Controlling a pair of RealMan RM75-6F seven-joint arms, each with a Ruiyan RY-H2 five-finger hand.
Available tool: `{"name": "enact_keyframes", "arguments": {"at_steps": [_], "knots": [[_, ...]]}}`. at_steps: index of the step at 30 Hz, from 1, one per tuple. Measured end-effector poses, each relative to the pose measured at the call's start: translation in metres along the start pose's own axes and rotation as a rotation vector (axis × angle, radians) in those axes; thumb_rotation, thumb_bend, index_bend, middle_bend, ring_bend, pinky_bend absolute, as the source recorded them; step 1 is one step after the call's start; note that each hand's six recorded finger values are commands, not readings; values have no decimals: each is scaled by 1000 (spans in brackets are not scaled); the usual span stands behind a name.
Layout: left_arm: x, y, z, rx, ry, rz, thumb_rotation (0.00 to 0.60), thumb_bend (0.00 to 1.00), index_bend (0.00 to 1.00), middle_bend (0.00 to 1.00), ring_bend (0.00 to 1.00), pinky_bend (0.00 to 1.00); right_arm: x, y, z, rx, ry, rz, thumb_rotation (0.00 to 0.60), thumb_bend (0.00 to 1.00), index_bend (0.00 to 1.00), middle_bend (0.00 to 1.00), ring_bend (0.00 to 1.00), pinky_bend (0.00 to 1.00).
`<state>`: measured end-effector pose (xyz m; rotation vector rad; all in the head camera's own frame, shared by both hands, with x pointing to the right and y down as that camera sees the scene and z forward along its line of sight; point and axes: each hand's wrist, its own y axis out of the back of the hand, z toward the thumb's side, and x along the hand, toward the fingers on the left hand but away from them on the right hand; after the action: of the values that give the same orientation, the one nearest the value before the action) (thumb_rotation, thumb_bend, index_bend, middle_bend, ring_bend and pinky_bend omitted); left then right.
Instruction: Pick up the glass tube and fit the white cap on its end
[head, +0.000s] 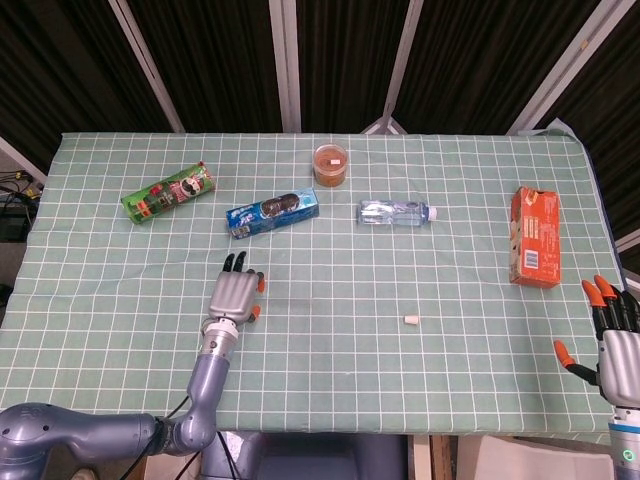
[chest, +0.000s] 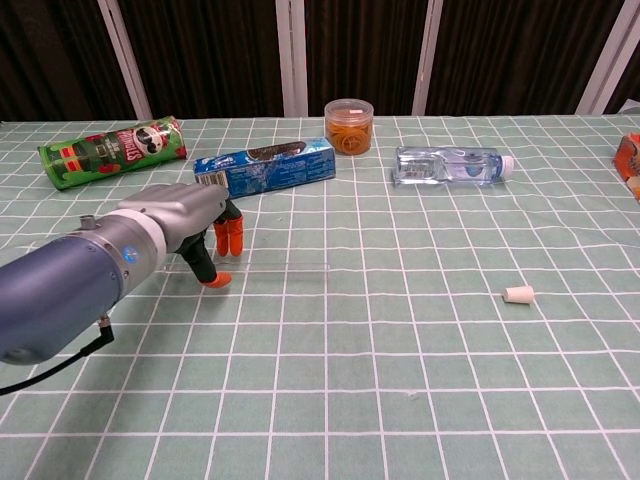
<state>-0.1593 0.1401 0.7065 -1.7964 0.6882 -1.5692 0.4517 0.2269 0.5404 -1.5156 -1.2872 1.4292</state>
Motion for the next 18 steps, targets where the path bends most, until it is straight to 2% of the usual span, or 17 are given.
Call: {"name": "enact_keyframes", "arguments": {"at_steps": [11,18], "knots": [[4,-6,8,-22,38,-54,600,431,460,385,39,0,0,0,0,-14,1,2,600,320,0,0,0,0],[5,-3,12,-33,32,-39,600,496,503,416,45,0,0,0,0,-19,2,0,600,320,0,0,0,0]]}}
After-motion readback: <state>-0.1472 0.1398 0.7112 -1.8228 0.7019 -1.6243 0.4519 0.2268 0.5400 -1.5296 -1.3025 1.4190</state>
